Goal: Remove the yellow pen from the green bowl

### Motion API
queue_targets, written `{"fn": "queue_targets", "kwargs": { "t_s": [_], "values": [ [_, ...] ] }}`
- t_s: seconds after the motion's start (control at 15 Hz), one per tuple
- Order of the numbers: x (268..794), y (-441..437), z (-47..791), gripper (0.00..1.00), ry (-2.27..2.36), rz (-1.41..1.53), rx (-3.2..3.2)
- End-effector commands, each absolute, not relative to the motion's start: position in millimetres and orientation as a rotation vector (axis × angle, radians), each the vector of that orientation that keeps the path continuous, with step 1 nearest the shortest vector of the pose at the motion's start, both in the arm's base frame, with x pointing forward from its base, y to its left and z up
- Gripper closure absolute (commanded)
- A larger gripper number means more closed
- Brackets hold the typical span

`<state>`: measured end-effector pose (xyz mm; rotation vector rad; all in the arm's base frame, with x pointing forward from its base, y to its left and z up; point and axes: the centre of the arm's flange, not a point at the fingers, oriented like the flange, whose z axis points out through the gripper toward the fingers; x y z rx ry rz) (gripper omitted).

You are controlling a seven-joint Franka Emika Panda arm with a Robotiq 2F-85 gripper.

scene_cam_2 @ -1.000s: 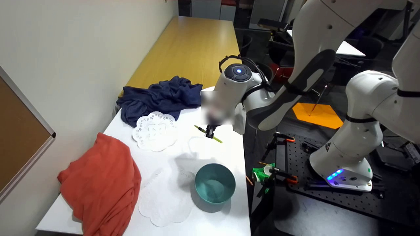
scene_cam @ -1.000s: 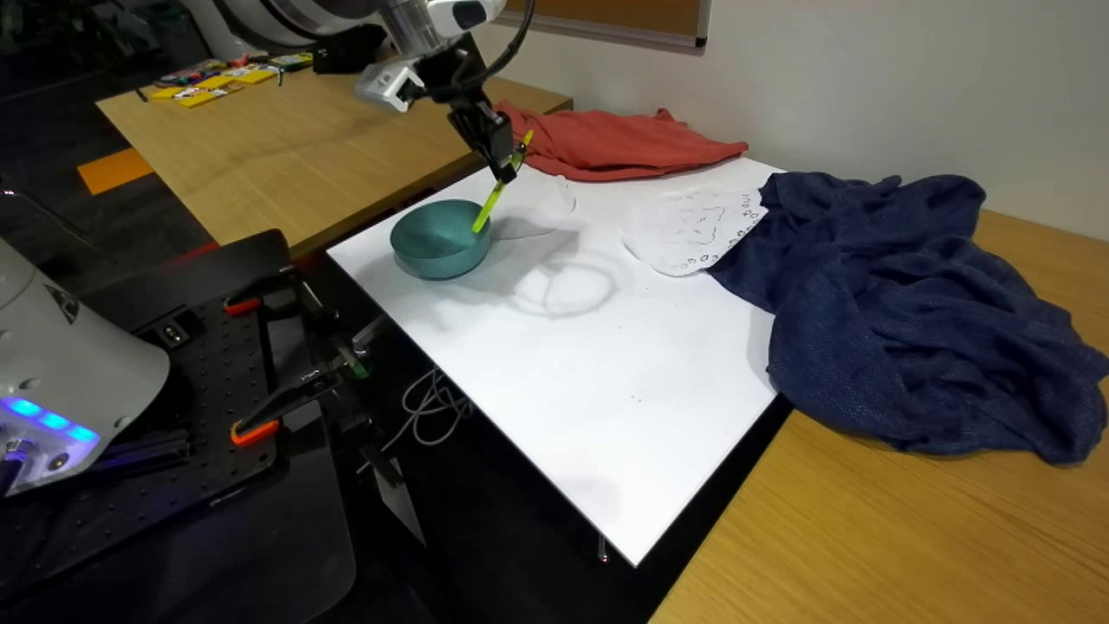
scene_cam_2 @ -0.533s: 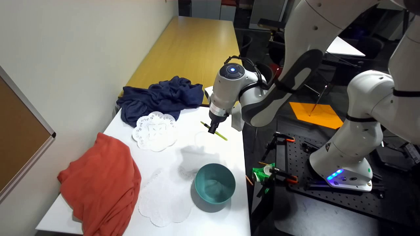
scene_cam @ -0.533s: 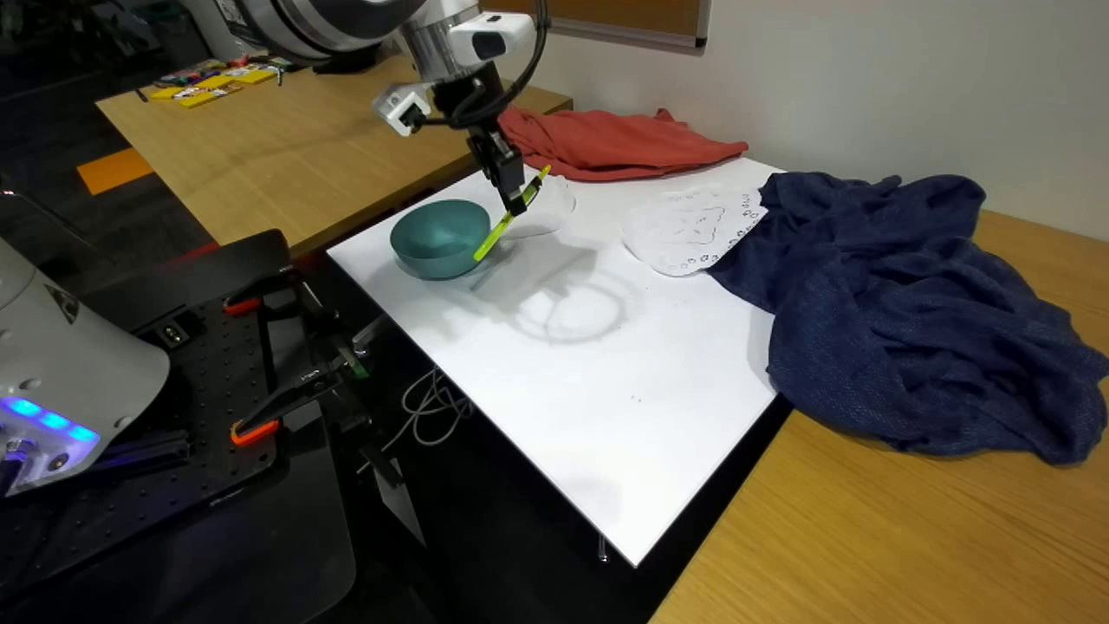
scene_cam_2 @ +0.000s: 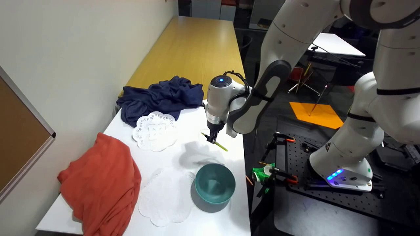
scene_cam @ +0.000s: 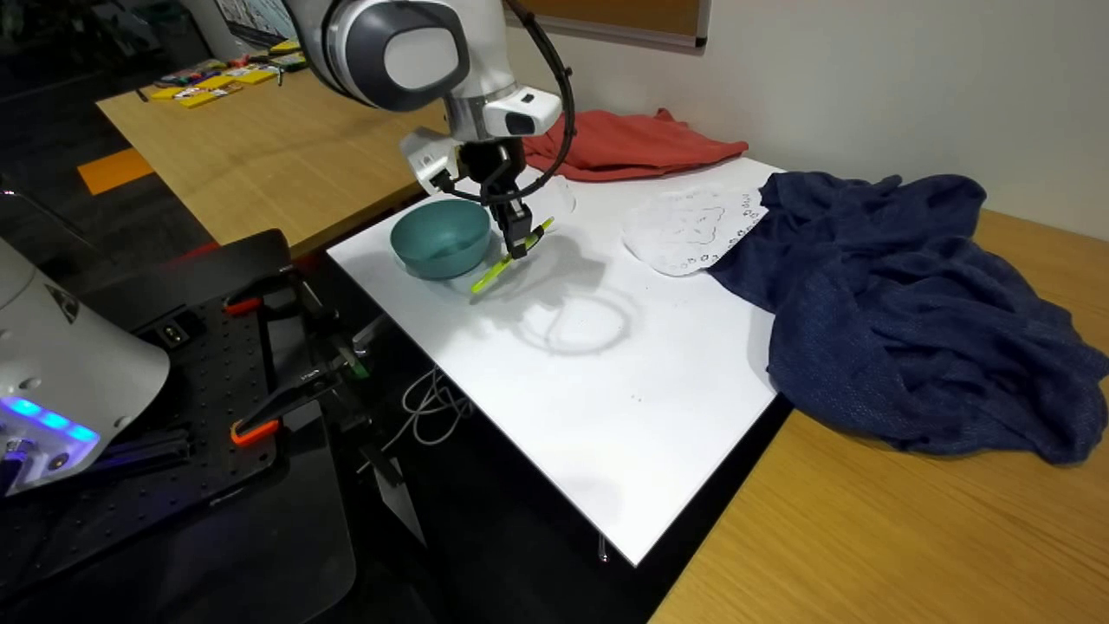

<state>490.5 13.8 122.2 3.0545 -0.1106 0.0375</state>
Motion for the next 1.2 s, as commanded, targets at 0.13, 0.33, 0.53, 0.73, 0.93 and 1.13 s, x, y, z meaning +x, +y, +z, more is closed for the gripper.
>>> {"fn": "queue_targets", "kwargs": {
  "t_s": [0.13,0.33,0.53,0.73,0.93,1.13],
  "values": [
    [512.9,3.3,91.0,0.93,-0.123,-0.020,3.101],
    [513.2,5.2,86.2,0.53,-0.146,-0.017,3.109],
    [511.9,6.8,87.9,0.31,-0.150,0.001,3.107],
    [511.1,8.2,90.4,0.09,-0.147,0.011,3.105],
    [511.1,9.8,91.6,0.00,-0.145,0.017,3.103],
    [509.8,9.4,86.1,0.00,-0.147,-0.001,3.093]
  ]
}}
